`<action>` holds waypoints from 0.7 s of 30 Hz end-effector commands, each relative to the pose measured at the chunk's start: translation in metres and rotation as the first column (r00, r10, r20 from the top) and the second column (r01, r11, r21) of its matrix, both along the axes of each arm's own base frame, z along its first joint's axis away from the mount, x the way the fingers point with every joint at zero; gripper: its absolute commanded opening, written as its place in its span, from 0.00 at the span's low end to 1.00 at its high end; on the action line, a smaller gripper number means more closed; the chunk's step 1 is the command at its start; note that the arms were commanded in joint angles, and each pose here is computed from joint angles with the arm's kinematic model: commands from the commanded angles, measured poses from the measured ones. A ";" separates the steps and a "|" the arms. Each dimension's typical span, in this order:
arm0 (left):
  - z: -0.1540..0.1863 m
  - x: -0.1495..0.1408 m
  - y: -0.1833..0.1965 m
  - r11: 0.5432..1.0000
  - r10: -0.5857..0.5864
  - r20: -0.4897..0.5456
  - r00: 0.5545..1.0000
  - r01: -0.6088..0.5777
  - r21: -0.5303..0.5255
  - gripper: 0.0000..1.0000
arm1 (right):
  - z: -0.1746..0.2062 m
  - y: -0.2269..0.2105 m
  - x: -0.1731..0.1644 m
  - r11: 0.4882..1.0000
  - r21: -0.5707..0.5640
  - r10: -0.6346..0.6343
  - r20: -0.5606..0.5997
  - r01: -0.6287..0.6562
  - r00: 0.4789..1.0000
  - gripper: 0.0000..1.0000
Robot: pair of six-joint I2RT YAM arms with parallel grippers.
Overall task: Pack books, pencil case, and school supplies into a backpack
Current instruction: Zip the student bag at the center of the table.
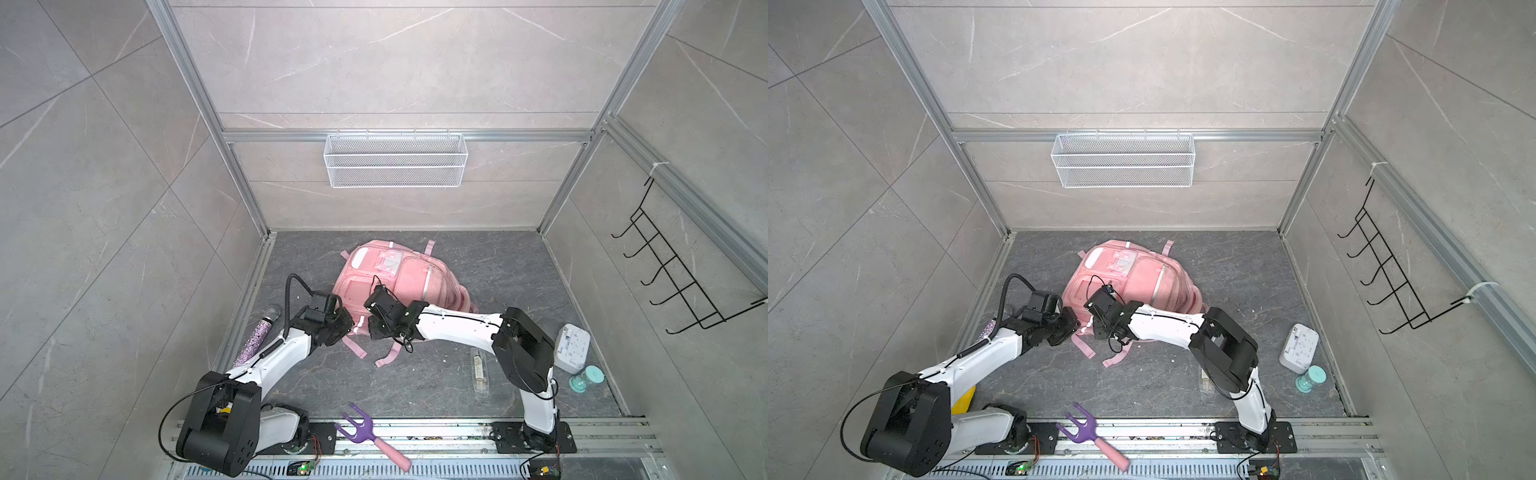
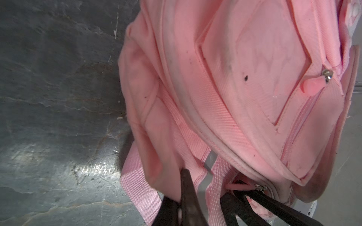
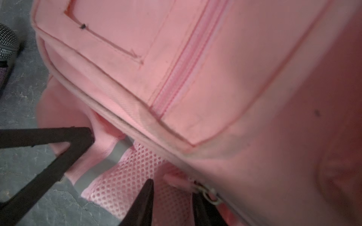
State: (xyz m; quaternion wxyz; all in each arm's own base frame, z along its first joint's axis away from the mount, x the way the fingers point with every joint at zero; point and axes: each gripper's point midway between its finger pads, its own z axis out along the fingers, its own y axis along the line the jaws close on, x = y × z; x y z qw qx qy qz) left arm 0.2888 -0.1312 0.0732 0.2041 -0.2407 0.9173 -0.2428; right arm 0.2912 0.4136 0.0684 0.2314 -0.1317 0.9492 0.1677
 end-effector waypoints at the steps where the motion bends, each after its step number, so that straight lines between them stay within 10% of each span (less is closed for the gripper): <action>1: 0.006 -0.010 -0.011 0.999 -0.041 -0.012 0.999 0.041 -0.035 0.00 | -0.006 -0.005 0.004 0.996 -0.082 -0.043 0.024 0.045 0.999 0.33; 21: 0.002 -0.009 -0.014 0.998 -0.064 -0.018 0.998 0.064 -0.013 0.00 | 0.007 -0.013 -0.002 0.978 0.103 -0.182 0.014 0.179 0.983 0.37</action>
